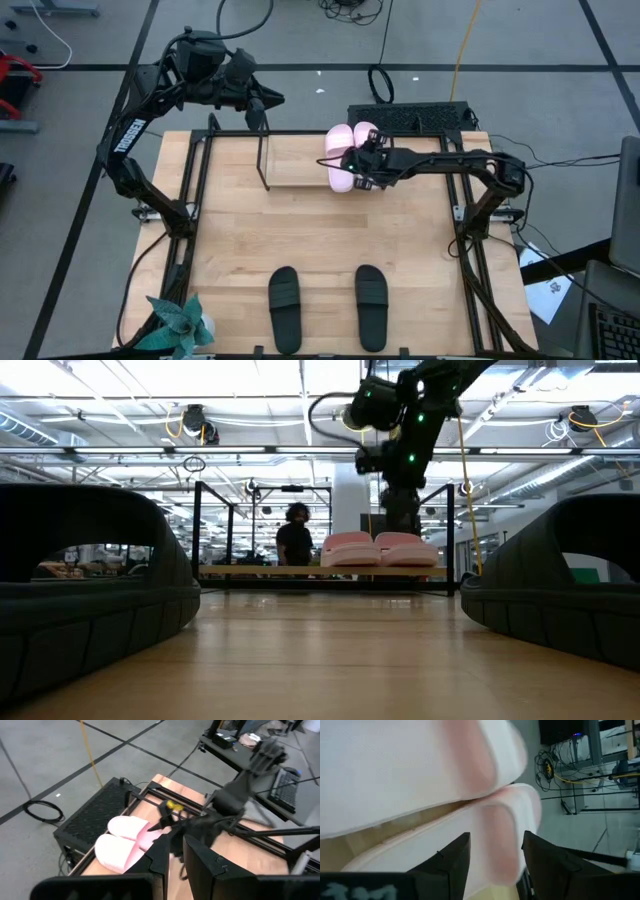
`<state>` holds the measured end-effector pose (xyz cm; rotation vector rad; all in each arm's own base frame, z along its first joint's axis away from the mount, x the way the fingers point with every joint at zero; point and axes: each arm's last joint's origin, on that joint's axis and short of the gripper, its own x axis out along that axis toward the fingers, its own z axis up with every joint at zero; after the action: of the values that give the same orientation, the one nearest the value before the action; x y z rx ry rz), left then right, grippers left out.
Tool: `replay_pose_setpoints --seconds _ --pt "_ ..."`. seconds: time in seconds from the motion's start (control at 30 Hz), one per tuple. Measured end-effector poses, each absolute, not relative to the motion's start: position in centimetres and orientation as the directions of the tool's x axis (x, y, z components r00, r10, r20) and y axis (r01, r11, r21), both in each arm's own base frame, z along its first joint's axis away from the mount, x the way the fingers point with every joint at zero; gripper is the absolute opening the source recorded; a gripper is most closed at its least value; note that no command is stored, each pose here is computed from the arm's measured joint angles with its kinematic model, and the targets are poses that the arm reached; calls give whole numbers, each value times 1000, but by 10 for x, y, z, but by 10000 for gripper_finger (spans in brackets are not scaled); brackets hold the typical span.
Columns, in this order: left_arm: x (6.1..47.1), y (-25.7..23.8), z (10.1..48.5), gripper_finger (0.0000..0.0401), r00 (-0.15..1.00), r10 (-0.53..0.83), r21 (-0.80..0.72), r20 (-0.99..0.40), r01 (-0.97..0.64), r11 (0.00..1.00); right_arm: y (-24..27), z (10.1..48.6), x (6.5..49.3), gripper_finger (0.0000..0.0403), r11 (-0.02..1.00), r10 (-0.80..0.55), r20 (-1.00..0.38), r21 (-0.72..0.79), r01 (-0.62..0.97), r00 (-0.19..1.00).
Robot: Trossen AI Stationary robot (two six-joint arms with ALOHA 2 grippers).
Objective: Pick and place slides into the shelf
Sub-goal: Put the right black slide on the shelf
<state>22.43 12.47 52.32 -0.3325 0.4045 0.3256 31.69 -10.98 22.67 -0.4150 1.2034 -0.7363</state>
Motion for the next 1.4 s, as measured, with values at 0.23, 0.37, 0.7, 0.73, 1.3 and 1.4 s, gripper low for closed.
replay_pose_setpoints --seconds 0.23,0.37,0.7,0.73,1.3,1.4 --pt "224 125 523 51 868 244 -262 -432 -380 887 -88 262 298 174 709 -700 -672 -612 351 241" --pt "224 125 523 51 868 244 -267 -433 -382 885 -62 283 289 174 749 -662 -667 -574 331 341" --pt "232 98 514 51 843 129 -213 -523 -275 938 21 324 263 174 942 -290 -683 -327 74 670" --pt "233 93 513 51 837 107 -213 -536 -257 943 29 324 261 174 951 -245 -692 -307 31 678" --pt "249 10 510 51 811 70 -228 -581 -244 943 152 263 252 174 886 128 -887 -98 -453 444" --pt "249 2 510 51 811 73 -236 -580 -253 938 168 256 255 174 887 160 -875 -76 -455 457"
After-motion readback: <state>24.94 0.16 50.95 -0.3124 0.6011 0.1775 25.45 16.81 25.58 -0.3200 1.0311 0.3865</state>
